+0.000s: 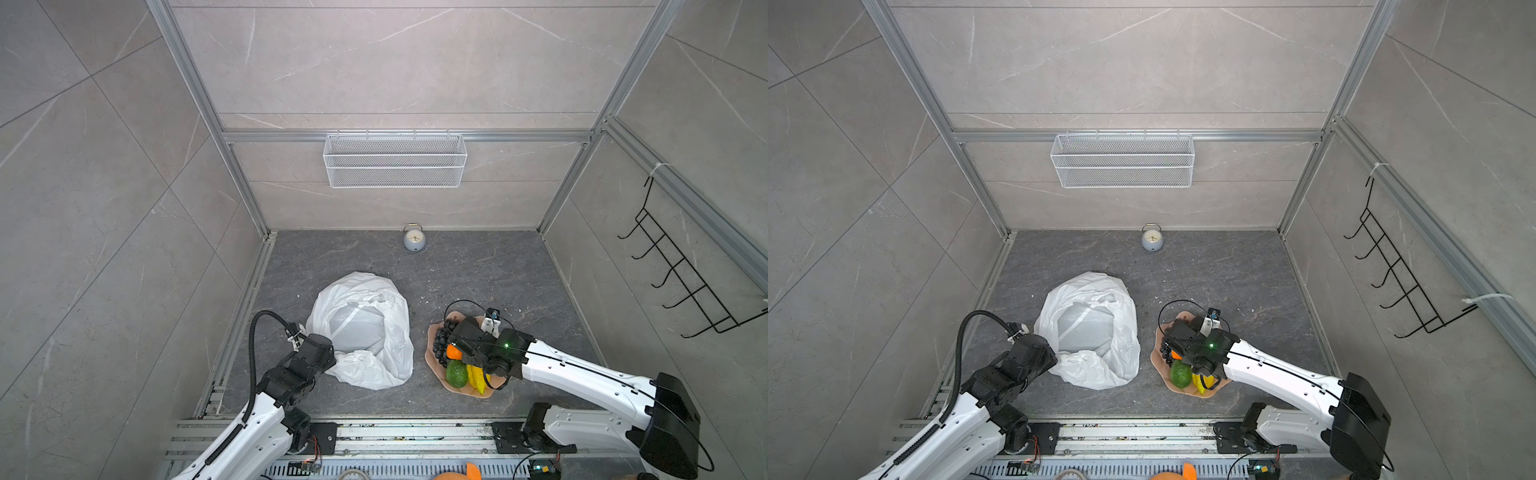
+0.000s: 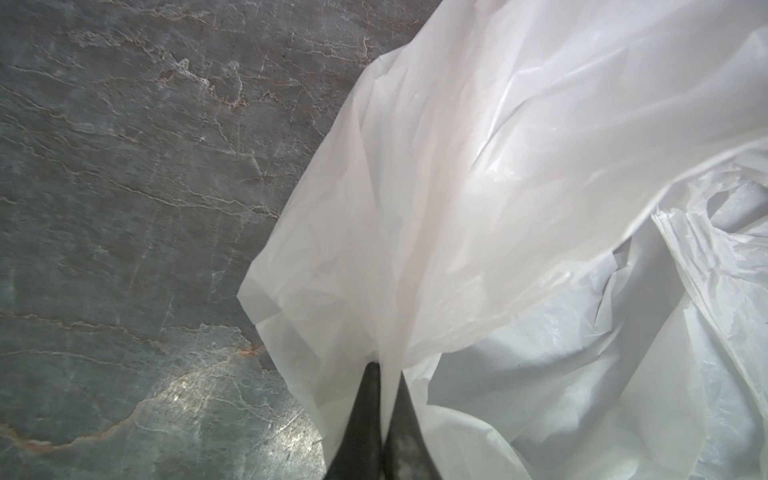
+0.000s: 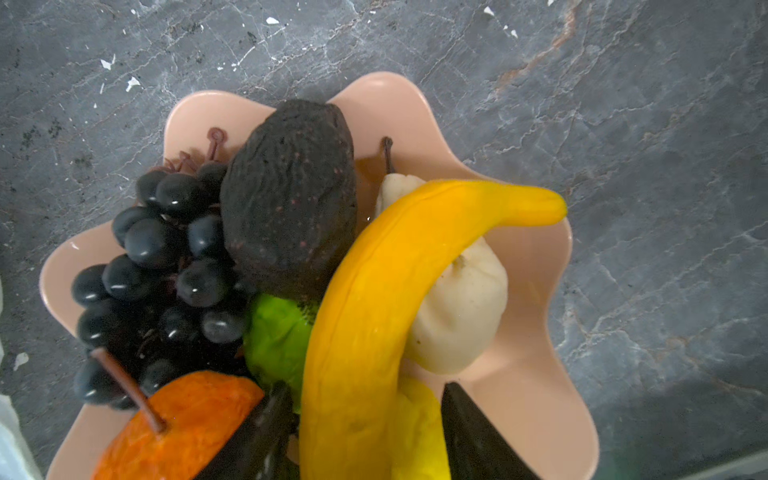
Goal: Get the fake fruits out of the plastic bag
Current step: 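Lower the banana into the pink bowl and open the right gripper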
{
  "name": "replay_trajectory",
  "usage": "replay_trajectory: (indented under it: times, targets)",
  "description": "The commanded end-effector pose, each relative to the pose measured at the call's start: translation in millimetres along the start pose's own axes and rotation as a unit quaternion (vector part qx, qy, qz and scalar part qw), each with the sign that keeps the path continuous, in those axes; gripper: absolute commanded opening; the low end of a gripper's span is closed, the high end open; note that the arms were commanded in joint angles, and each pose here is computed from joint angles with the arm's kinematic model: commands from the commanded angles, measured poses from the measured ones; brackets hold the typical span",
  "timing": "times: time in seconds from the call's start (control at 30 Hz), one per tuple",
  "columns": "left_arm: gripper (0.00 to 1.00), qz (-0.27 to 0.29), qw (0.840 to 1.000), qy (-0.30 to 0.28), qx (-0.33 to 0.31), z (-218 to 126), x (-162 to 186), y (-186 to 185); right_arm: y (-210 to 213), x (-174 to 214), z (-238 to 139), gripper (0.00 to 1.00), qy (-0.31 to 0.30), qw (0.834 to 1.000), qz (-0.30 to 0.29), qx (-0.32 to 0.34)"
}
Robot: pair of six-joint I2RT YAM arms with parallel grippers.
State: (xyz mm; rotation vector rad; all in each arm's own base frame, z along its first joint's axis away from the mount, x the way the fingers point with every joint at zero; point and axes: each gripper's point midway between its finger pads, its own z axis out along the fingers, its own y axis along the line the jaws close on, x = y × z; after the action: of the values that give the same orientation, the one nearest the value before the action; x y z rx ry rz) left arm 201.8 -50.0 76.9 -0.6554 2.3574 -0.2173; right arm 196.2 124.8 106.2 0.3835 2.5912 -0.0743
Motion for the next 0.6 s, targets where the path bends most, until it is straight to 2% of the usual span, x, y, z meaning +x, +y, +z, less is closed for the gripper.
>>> replay_trajectory:
  times: [0.0, 0.2, 0.33, 0.57]
  targets:
    - [0.0, 0.005, 1.0, -0.015, 0.007, -3.8, -12.1, -8.2, -9.8, -10.1, -11.9, 0.6, -0.017, 1.0, 0.006, 0.009]
    - [0.0, 0.01, 1.0, -0.017, 0.008, -3.1, -15.3, -12.0, -22.0, -21.3, -24.8, 0.6, -0.042, 0.999, 0.01, 0.016]
    - [0.0, 0.011, 0.999, -0.024, 0.019, -4.5, -22.9, -21.8, -36.3, -41.5, -47.7, 0.63, -0.082, 0.996, 0.004, 0.023]
    - [0.0, 0.049, 0.997, -0.047, 0.045, -3.5, -55.0, -62.7, -27.9, -84.1, -90.9, 0.68, -0.168, 0.984, -0.039, -0.035]
